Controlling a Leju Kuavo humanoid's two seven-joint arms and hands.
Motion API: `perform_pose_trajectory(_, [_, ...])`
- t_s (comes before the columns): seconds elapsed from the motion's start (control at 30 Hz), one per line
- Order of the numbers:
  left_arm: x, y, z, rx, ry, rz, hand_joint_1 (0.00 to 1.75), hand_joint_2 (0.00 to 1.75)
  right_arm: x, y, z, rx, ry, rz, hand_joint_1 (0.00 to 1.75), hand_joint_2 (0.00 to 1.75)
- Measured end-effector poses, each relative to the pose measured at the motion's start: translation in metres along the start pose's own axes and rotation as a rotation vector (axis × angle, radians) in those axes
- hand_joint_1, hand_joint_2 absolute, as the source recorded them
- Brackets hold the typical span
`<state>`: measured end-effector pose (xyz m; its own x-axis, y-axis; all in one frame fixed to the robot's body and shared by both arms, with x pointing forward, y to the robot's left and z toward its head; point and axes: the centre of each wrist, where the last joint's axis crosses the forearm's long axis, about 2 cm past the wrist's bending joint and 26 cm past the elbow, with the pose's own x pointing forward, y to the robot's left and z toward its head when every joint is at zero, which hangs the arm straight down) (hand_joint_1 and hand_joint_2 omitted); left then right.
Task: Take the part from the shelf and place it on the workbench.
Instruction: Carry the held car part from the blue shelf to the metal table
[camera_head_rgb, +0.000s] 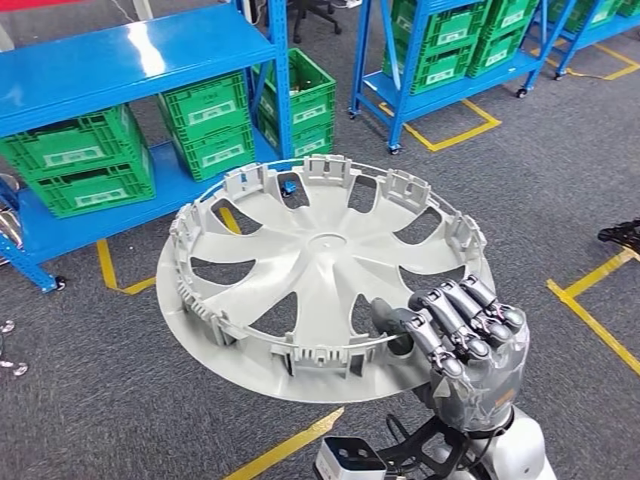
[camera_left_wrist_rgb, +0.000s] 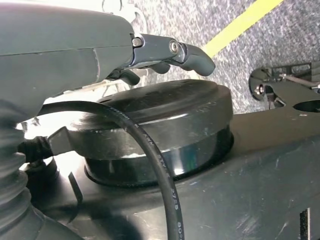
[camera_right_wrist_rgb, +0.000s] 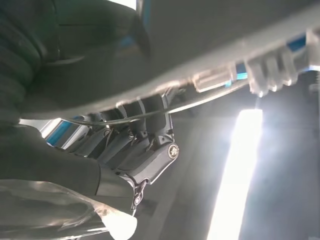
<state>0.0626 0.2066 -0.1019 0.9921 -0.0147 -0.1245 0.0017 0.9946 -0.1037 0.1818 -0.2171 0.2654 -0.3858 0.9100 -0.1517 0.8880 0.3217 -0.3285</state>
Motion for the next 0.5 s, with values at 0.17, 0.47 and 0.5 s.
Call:
perform_pose_trajectory(0.17, [0.0, 0.0007, 0.0, 0.011, -0.002, -0.007, 0.0, 1.75, -0.0001, 0.0, 0.0, 0.0, -0.004, 0.0, 1.75, 1.75])
perform_pose_trajectory(0.47, [0.002, 0.0017, 0.0006, 0.064, -0.064, -0.016, 0.0, 1.75, -0.0001, -0.0006, 0.0017, 0.006, -0.017, 0.001, 1.75, 1.75])
perform_pose_trajectory(0.5, [0.0022, 0.0019, 0.0007, 0.101, -0.09, -0.014, 0.0, 1.75, -0.0001, -0.0011, 0.0028, 0.01, -0.024, 0.002, 1.75, 1.75])
